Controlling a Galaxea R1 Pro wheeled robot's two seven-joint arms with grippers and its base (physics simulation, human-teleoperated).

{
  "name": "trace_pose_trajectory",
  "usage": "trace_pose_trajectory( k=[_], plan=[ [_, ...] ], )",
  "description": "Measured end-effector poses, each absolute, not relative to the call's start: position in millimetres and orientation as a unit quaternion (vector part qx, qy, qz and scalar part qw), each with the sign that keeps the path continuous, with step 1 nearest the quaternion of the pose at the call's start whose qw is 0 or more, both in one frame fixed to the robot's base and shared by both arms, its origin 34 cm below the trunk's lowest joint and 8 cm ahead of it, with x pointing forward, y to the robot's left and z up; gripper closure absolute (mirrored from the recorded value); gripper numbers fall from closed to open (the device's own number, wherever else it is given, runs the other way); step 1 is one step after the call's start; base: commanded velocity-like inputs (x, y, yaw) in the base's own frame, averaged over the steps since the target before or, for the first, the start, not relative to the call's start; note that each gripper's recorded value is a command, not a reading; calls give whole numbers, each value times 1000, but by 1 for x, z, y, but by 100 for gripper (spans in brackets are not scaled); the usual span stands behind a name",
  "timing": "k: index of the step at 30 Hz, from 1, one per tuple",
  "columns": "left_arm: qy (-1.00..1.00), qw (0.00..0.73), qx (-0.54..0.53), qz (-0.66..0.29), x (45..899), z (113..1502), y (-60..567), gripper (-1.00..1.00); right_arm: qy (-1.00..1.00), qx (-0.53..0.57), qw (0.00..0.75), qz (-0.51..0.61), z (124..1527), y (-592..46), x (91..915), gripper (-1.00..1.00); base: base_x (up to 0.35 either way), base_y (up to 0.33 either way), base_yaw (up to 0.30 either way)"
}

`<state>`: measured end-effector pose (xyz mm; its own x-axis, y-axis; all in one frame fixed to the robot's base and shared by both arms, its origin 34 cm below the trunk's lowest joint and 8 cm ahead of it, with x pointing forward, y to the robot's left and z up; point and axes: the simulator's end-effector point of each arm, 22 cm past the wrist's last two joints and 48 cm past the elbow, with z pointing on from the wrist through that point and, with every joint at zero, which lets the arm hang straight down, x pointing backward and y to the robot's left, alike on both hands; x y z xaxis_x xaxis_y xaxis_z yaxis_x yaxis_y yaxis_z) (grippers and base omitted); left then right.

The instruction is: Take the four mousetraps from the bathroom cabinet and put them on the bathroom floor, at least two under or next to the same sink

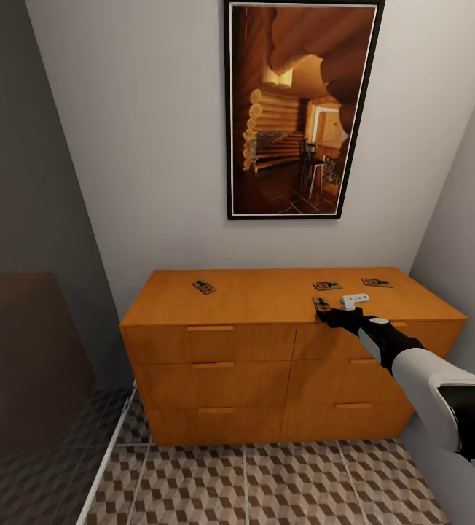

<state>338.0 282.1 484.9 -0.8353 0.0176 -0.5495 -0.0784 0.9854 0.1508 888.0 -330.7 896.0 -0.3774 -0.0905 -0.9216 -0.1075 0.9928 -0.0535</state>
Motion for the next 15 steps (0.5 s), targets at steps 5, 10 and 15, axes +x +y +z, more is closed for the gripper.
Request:
trace_pose_trajectory(
  k=[5,10,15],
  plan=[
    [954,286,-16,84,338,485,282,-100,827,-65,559,-2,902,-338,890,100,0,0,0],
    [954,286,-16,84,338,485,282,-100,825,-65,562,-3,905,-338,891,100,0,0,0],
    [954,286,-16,84,338,485,282,-100,823,-65,564,-4,908,-338,892,100,0,0,0]
  ],
)
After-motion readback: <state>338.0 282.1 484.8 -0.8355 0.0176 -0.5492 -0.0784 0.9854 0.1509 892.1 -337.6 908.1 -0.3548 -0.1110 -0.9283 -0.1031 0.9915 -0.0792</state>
